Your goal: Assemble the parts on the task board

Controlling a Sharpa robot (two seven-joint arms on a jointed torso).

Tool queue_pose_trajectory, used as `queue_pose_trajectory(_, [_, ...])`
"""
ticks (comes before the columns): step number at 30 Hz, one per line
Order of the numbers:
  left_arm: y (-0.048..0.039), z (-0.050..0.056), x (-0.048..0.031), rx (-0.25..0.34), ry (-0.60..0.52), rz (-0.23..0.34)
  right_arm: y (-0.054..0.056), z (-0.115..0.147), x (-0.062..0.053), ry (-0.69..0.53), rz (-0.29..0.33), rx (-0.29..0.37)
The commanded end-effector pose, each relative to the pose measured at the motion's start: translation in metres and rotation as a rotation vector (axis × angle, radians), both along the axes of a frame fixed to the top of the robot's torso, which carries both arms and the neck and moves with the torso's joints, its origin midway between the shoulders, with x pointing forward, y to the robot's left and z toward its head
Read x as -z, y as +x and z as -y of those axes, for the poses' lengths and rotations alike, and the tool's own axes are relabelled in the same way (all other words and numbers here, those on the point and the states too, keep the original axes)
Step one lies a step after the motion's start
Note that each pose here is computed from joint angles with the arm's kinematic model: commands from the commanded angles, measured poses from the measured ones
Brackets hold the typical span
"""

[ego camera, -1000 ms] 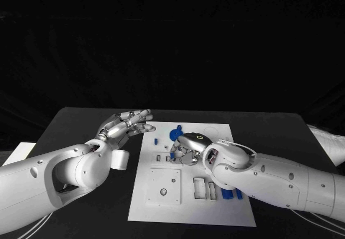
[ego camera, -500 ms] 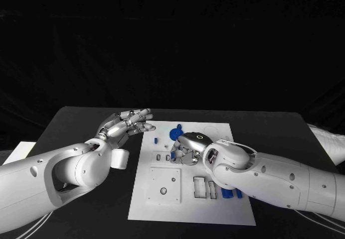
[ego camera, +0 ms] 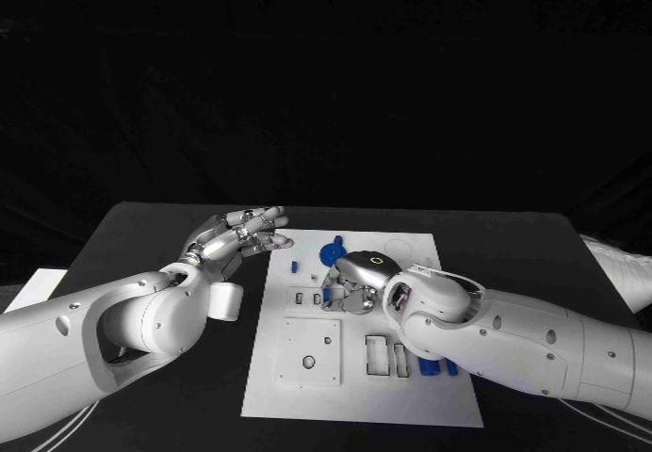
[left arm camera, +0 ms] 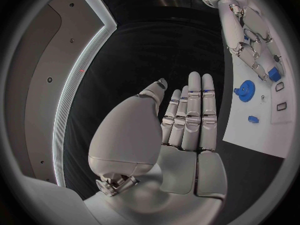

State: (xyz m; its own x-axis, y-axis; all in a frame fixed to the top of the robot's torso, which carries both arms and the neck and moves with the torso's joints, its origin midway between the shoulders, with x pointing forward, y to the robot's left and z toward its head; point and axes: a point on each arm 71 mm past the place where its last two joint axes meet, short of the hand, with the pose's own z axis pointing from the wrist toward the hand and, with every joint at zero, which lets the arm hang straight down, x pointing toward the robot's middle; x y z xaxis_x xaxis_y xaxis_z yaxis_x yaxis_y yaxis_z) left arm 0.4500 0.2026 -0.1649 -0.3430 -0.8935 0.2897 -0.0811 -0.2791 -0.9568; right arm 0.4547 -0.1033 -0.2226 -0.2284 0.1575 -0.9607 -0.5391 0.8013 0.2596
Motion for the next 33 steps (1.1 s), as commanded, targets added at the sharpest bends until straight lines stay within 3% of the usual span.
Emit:
queue_pose_trajectory(1, [-0.0008,0.002,-0.0013,0.019,-0.014,0.005,0.0,0.001,0.003,-0.019,0.002,0.013])
queue_pose_trajectory(12, [-0.0003,0.002,-0.0008,0.019,-0.012,0.002,-0.006,0.0,-0.007,0.095,0.087,0.011])
queue_pose_trajectory(17, [0.0012,0.001,0.0015,0.026,0.015,-0.011,-0.015,0.002,-0.021,0.237,0.159,-0.028])
queue_pose_trajectory(20, [0.0026,0.0,0.0048,0.052,0.073,-0.025,-0.019,0.009,-0.032,0.335,0.164,-0.077])
queue_pose_trajectory(22, [0.004,0.0,0.0085,0.079,0.133,-0.041,-0.018,0.017,-0.04,0.394,0.131,-0.108])
queue_pose_trajectory(26, [0.007,0.002,0.0183,0.148,0.277,-0.093,-0.01,0.042,-0.053,0.486,-0.037,-0.115])
queue_pose_trajectory(30, [0.0121,0.005,0.0273,0.261,0.48,-0.144,0.001,0.077,-0.07,0.588,-0.17,-0.056])
queue_pose_trajectory(33, [0.0212,0.01,0.0281,0.347,0.704,-0.166,0.011,0.108,-0.085,0.66,-0.199,0.017])
